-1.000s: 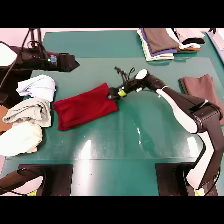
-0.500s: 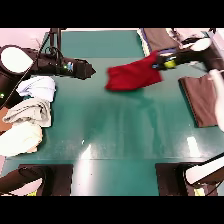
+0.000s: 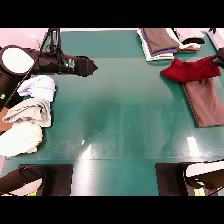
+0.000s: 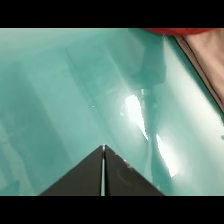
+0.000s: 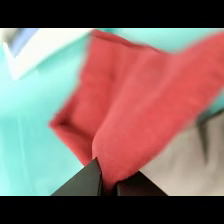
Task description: Fold the shirts.
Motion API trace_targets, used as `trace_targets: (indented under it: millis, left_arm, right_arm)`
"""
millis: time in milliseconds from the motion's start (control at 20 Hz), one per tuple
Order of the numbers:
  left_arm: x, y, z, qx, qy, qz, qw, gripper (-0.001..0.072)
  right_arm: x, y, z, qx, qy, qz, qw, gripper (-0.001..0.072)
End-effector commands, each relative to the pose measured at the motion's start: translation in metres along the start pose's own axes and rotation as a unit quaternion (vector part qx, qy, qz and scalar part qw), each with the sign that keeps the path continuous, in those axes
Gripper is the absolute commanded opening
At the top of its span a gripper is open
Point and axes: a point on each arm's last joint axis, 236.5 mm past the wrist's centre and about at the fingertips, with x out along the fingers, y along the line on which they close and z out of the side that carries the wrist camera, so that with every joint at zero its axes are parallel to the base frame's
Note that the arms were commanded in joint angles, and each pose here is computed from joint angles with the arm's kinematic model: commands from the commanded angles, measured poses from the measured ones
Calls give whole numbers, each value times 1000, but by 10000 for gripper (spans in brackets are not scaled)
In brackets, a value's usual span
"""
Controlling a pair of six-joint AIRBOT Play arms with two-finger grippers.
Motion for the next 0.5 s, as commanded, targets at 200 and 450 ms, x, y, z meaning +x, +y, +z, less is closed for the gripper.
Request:
trace_targets:
  millis: [200, 450]
  left_arm:
    - [0, 0, 1, -2, -3, 0, 1000, 26]
    - [0, 0, -3, 0, 7, 0, 1000, 26]
  right_arm:
    - [-58, 36, 85, -40, -131, 16, 990, 15]
    - [-81, 28, 78, -53, -117, -20, 991, 15]
